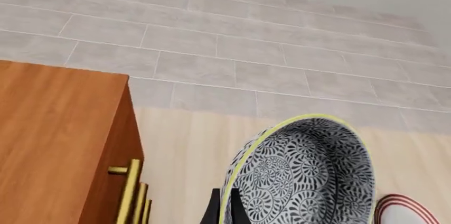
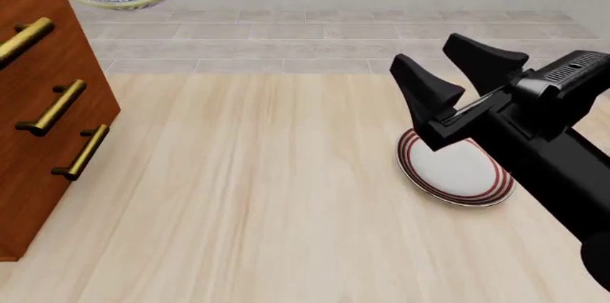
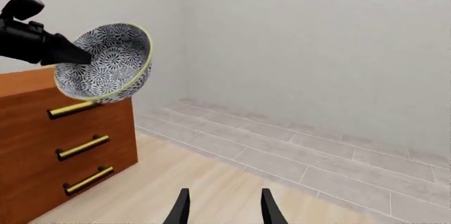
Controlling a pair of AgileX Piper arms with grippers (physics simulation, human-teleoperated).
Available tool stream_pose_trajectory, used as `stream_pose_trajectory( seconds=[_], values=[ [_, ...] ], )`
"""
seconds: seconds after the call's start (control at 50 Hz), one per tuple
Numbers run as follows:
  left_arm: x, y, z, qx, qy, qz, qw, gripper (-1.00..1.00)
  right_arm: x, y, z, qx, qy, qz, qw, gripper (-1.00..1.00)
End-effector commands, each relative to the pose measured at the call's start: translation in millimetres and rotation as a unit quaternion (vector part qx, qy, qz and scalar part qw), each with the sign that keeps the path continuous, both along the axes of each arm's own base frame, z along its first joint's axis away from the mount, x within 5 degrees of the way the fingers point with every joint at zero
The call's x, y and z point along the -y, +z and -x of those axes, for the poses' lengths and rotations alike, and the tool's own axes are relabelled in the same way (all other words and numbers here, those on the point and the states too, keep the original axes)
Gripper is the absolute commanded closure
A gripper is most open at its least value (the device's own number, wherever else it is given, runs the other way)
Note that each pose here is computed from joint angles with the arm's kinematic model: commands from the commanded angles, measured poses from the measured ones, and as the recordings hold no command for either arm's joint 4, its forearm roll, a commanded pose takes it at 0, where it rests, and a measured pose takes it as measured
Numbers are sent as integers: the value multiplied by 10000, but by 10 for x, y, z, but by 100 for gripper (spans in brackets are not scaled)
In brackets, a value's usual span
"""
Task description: Put the bowl on top of the cabinet.
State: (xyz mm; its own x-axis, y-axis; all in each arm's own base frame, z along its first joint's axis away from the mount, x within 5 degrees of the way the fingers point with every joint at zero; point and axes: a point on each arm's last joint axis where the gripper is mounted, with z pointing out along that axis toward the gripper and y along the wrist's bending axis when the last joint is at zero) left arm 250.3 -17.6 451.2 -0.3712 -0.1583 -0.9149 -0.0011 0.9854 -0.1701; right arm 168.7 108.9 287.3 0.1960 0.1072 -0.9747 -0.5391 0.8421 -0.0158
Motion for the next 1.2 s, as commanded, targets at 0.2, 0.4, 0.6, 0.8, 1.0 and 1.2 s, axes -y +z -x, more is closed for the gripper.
stream_pose_trajectory(
  seconds=[0.2,0.4,0.6,0.8,1.0,1.2],
  values=[
    [-390,110,-35,-301,929,412,9944,100,-1,-31,-3,-16,-11,51,10000,-100],
    [-555,97,-10,-264,1353,662,9882,100,-4,-45,9,-3,4,93,10000,-100],
    [-674,70,36,-232,1638,766,9832,100,-16,-66,13,3,23,150,9999,-100],
    [-1022,73,268,-44,2359,605,9699,100,-20,-73,18,12,30,187,9998,-100],
    [-1190,124,423,147,2771,522,9593,100,-37,-84,-4,23,25,239,9997,-100],
    [-1346,107,536,191,3158,491,9474,100,-35,-77,0,20,30,225,9997,-100]
  ],
)
